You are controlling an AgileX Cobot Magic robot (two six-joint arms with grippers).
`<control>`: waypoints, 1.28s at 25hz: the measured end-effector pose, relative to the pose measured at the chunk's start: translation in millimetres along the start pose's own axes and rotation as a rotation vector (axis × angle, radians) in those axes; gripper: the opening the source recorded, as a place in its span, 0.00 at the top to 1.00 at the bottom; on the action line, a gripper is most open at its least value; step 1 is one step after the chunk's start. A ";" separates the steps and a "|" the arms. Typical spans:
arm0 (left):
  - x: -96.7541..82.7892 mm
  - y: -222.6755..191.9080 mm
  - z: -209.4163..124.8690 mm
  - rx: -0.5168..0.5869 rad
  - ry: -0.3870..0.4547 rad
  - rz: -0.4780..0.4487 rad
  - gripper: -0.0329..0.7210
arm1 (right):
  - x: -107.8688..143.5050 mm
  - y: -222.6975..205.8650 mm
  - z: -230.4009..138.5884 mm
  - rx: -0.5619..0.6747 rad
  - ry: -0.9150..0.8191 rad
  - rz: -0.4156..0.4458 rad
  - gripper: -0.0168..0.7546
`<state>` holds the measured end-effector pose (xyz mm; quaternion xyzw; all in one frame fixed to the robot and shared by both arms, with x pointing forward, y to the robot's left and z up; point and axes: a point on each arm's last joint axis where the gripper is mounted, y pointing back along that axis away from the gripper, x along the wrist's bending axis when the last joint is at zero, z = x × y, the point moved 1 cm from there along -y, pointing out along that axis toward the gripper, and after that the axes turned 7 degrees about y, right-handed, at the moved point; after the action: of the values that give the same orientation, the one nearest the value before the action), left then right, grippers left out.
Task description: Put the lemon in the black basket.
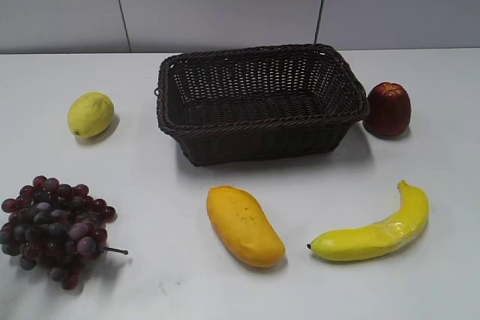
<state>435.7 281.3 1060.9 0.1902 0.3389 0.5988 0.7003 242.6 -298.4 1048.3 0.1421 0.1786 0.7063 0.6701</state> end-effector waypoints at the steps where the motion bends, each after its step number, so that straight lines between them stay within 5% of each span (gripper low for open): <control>1: 0.4 -11.4 8.0 0.030 -0.004 -0.006 0.12 | 0.0 0.0 0.0 0.000 0.000 0.000 0.24; 13: -19.9 -139.1 78.1 0.300 -0.118 -0.095 0.12 | 0.0 0.0 0.0 0.000 0.000 0.000 0.24; 23: -2.6 -245.0 77.3 0.448 -0.132 -0.069 0.12 | 0.0 0.0 0.0 0.000 0.000 0.000 0.24; 32: 5.7 -283.3 64.6 0.567 -0.144 -0.071 0.12 | 0.0 0.0 0.0 0.000 0.000 0.000 0.24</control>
<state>682.5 236.2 914.1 0.4084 0.4487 0.4402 0.6619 242.6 -298.4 1048.3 0.1421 0.1786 0.7063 0.6701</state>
